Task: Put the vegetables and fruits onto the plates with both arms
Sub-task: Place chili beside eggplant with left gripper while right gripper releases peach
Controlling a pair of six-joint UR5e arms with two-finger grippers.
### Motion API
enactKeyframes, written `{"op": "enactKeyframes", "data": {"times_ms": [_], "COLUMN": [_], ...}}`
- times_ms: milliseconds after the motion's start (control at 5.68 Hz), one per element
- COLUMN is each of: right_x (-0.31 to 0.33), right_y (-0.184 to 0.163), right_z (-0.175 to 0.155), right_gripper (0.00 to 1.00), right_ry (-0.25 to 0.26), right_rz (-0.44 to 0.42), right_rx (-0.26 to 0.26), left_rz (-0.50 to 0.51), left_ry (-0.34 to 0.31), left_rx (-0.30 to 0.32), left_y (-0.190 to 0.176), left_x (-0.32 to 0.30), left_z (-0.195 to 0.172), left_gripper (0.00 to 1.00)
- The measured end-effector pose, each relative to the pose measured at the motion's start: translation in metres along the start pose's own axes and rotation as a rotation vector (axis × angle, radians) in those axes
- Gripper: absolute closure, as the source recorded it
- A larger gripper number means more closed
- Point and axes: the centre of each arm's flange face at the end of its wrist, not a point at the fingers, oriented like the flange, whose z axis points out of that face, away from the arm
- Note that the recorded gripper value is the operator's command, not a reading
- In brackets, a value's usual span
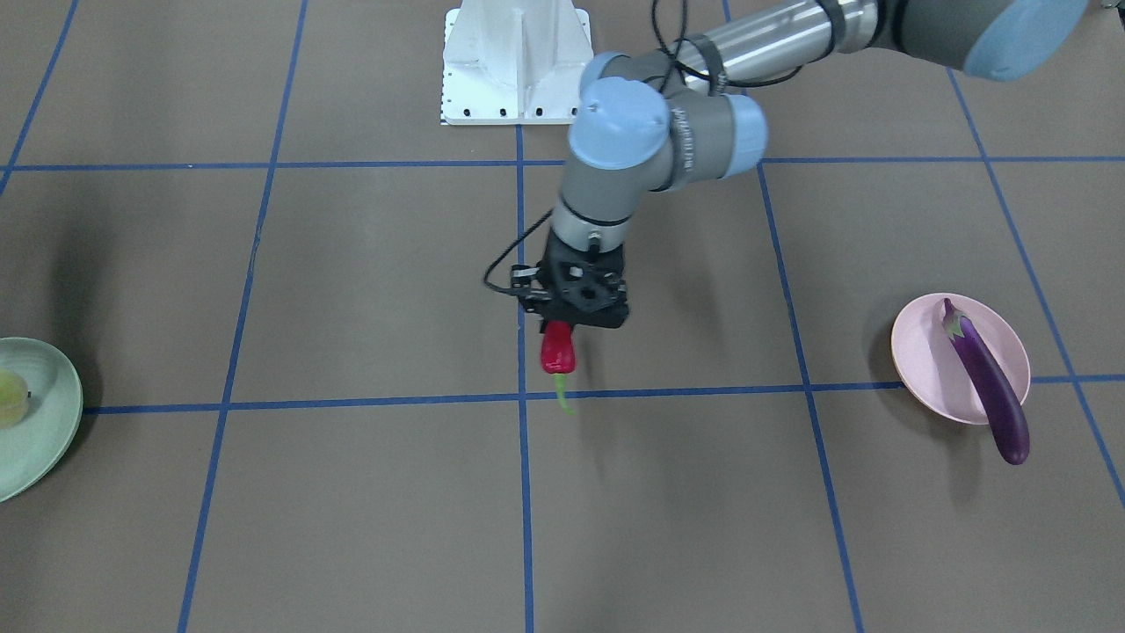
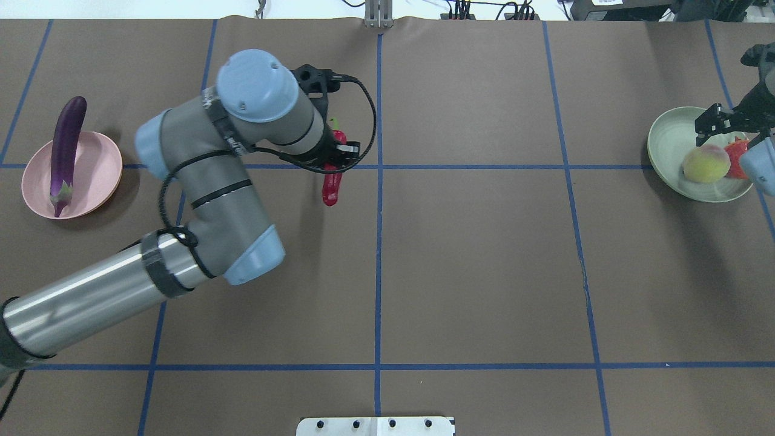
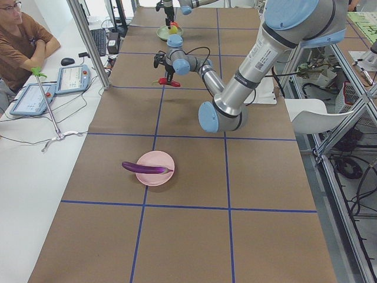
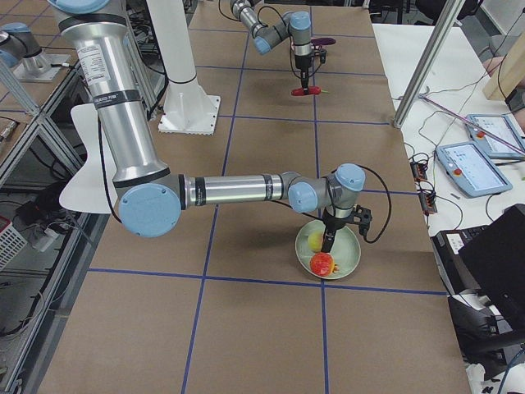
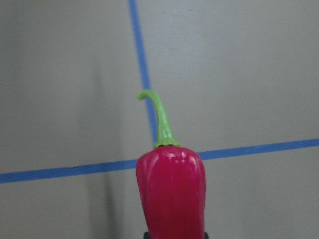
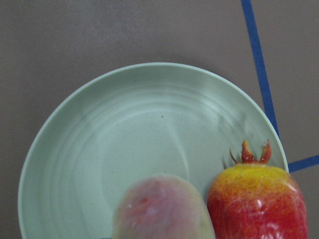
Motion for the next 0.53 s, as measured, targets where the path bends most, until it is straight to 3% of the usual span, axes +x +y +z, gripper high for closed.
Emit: {"op": "enactKeyframes", "data": {"times_ms": [528], "right_x": [-0.033], "right_y": [0.005], "right_z": [-0.029], "right_gripper": [0.0], "right_ry": [-0.081], "right_rz": [-0.045], "right_rx": [0.027], "left_rz": [-0.141], "left_ry": [-0.143], "left_rx": [-0.022], "left_y": [0.005], "left_x": [-0.195], "left_z": [-0.02], "left_gripper": [1.0]}}
